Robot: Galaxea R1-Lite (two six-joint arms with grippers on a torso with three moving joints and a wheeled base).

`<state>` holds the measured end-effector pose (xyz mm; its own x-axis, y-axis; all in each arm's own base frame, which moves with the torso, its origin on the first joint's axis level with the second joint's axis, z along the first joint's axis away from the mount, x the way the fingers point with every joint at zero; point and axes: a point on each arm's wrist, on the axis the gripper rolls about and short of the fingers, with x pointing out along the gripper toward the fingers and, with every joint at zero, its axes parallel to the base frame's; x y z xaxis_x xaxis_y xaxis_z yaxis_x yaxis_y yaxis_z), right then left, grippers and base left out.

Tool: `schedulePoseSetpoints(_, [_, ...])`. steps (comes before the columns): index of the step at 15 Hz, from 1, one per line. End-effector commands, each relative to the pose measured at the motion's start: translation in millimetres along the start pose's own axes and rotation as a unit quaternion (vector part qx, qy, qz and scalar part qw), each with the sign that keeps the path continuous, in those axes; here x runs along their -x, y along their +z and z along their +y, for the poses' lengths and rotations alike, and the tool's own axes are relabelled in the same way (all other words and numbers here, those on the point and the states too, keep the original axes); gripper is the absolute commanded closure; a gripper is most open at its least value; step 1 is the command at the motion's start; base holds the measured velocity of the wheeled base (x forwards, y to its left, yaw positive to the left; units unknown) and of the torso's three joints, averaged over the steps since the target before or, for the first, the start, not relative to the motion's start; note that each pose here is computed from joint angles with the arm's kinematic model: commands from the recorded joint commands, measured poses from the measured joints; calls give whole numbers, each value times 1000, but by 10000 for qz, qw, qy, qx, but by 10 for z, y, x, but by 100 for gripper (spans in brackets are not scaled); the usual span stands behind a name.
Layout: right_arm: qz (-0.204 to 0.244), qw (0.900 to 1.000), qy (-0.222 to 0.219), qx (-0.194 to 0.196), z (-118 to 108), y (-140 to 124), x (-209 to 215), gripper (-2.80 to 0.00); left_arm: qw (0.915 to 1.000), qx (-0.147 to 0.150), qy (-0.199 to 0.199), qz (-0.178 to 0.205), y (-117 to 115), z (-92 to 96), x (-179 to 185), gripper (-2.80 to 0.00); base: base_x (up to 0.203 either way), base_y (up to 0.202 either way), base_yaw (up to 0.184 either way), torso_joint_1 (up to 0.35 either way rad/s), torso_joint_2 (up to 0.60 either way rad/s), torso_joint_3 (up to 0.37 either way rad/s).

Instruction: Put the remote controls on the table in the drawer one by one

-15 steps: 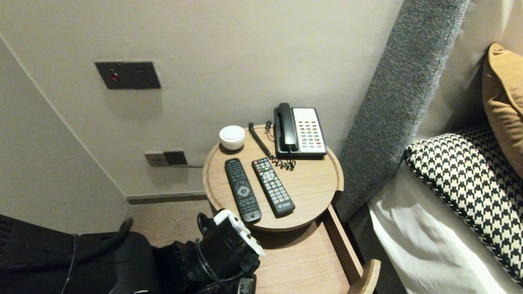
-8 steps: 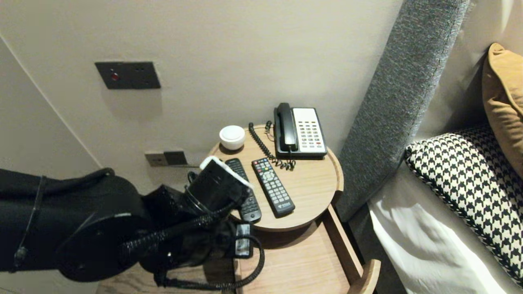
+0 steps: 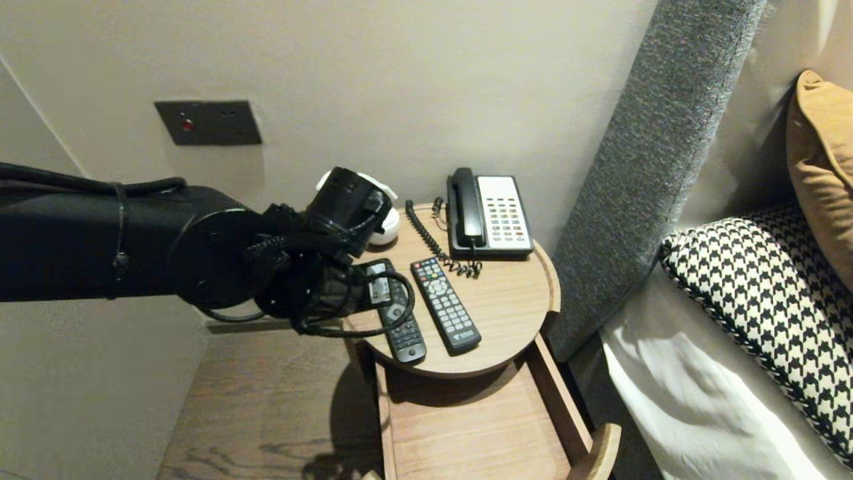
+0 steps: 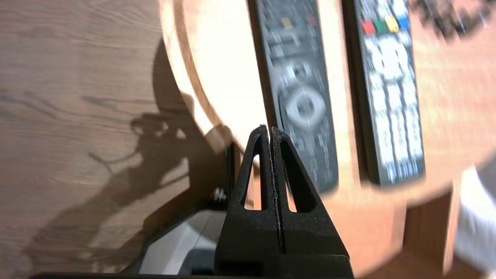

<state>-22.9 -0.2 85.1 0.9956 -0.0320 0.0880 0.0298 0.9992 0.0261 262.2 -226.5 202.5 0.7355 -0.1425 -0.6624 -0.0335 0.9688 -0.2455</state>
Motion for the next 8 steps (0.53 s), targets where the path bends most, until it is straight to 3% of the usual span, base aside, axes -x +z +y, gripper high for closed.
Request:
schedulePoseSetpoints(1, [195,9998,-5,3,-2,-113,-21,0,9996,180,192,29,14,-29,-224,0,0,0,0,0,0,0])
schedulePoseSetpoints(3, [195,9998,-5,3,-2,-113,-21,0,9990,376,241,15,18,-49,-296,0,0,0,0,0,0,0])
schedulePoseSetpoints(4, [195,9998,-5,3,-2,-113,-21,0,9988,408,268,33,7,-68,-353,-280,0,0,0,0,0,0])
schedulePoseSetpoints(8, [195,9998,-5,3,-2,-113,-21,0,9976,658,218,-59,15,-203,-432,-280,0,0,0,0,0,0])
